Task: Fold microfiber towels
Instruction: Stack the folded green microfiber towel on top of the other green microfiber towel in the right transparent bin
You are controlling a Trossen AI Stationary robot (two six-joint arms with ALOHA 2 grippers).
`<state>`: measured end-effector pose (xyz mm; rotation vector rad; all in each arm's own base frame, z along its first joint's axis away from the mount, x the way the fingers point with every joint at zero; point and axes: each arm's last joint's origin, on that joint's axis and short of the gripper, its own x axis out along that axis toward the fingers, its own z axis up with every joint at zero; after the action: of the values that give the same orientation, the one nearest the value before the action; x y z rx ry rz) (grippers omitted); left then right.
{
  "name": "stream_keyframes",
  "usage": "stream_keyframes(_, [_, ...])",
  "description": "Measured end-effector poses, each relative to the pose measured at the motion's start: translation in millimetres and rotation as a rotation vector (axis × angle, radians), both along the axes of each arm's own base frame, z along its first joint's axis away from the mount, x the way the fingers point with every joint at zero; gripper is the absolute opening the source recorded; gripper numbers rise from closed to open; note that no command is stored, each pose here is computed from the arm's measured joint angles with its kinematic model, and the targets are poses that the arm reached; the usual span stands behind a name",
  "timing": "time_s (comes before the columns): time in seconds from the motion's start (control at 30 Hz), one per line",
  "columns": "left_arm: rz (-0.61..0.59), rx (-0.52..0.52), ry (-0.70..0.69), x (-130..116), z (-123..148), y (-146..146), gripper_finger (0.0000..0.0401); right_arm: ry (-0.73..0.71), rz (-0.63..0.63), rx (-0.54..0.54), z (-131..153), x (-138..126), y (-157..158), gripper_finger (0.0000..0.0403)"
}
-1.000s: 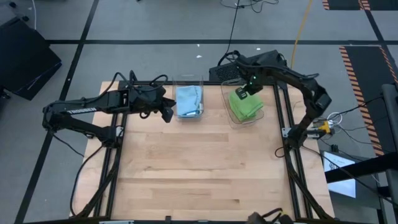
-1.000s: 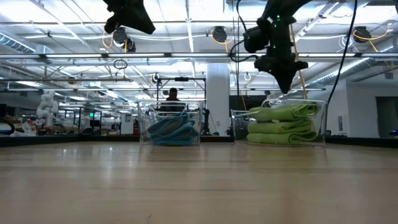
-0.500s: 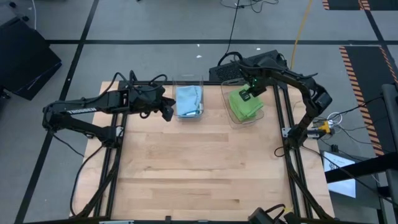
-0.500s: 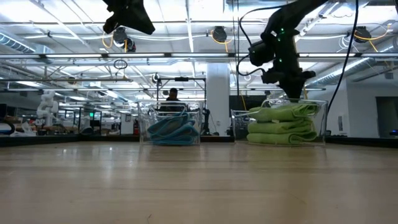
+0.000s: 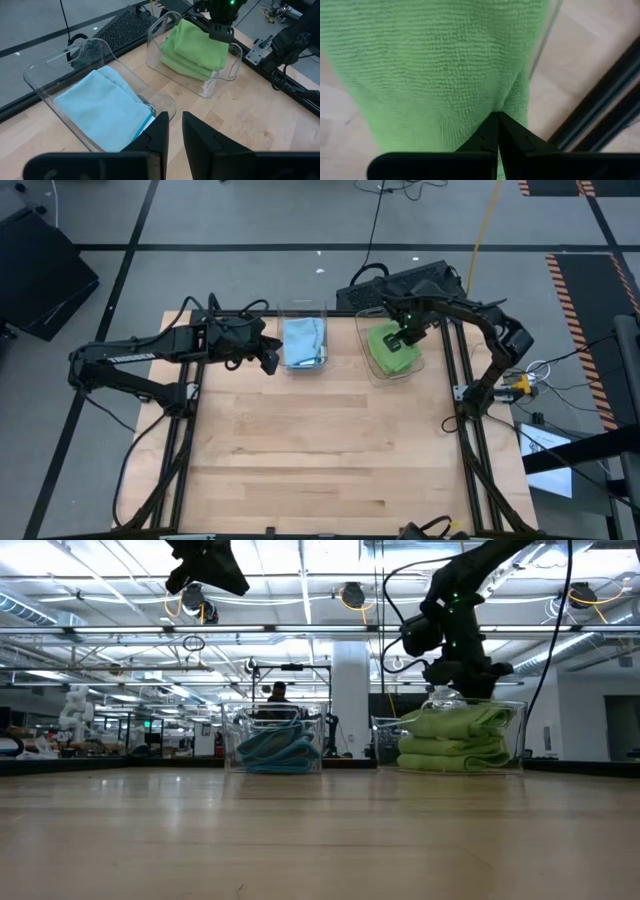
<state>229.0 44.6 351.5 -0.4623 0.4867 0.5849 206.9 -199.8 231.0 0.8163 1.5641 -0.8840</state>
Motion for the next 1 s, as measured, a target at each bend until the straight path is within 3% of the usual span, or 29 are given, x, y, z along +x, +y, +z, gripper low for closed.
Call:
stream_keyframes(0.3, [-0.002, 0.003, 0.001, 0, 0, 0, 0.0056, -0.020, 0.004, -0.018, -2, 10, 8, 0.0000])
stream_keyframes(0.7, [-0.002, 0.002, 0.001, 0, 0, 0, 0.0056, -0.030, -0.037, 0.059, -40, 2, 20, 0.0000])
stream_keyframes(1.0, [-0.006, -0.009, -0.003, 0, 0, 0, 0.0056, -0.157, -0.063, -0.081, 1, -5, 18, 0.0000])
